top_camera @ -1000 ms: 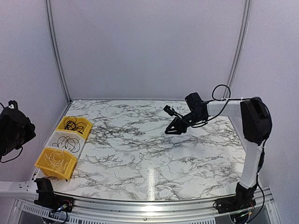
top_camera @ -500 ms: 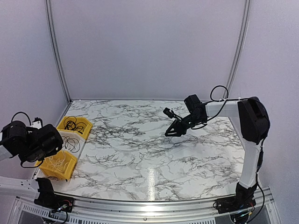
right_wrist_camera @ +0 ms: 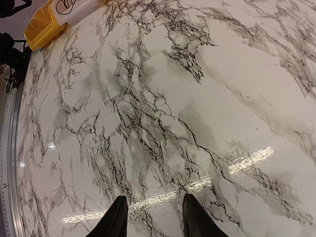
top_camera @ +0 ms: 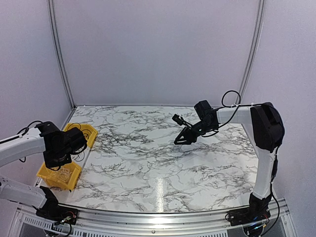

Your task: Untangle the cables

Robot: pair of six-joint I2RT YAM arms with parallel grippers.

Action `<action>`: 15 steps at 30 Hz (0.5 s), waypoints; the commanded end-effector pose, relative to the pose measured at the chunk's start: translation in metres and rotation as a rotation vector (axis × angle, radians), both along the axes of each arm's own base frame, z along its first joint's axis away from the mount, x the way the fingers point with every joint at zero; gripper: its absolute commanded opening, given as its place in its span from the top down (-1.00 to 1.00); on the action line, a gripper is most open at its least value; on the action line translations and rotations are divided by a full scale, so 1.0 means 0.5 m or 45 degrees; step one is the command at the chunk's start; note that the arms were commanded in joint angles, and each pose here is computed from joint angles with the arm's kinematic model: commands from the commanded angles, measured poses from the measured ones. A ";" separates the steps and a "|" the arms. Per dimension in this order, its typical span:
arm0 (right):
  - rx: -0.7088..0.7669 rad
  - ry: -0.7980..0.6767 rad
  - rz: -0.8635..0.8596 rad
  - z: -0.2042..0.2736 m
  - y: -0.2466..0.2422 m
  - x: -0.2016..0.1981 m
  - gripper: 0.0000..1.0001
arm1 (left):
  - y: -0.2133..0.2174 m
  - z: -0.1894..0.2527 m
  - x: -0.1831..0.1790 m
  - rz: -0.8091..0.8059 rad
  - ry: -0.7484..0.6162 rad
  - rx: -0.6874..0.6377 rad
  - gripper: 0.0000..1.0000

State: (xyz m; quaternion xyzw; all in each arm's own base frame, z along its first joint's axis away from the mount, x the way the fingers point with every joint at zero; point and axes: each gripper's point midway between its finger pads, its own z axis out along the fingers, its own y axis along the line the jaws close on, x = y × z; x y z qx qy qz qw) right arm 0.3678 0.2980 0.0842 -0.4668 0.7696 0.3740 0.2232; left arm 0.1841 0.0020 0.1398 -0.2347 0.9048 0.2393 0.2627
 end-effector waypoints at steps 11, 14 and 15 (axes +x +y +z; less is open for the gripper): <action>-0.017 -0.238 -0.025 0.140 -0.002 0.038 0.20 | -0.097 0.154 0.186 -0.421 -0.226 0.053 0.15; -0.095 -0.441 -0.117 0.215 -0.034 0.063 0.20 | -0.151 0.226 0.253 -0.589 -0.314 0.068 -0.24; -0.122 -0.510 -0.153 0.239 -0.048 0.068 0.19 | -0.173 0.243 0.274 -0.656 -0.337 0.068 -0.38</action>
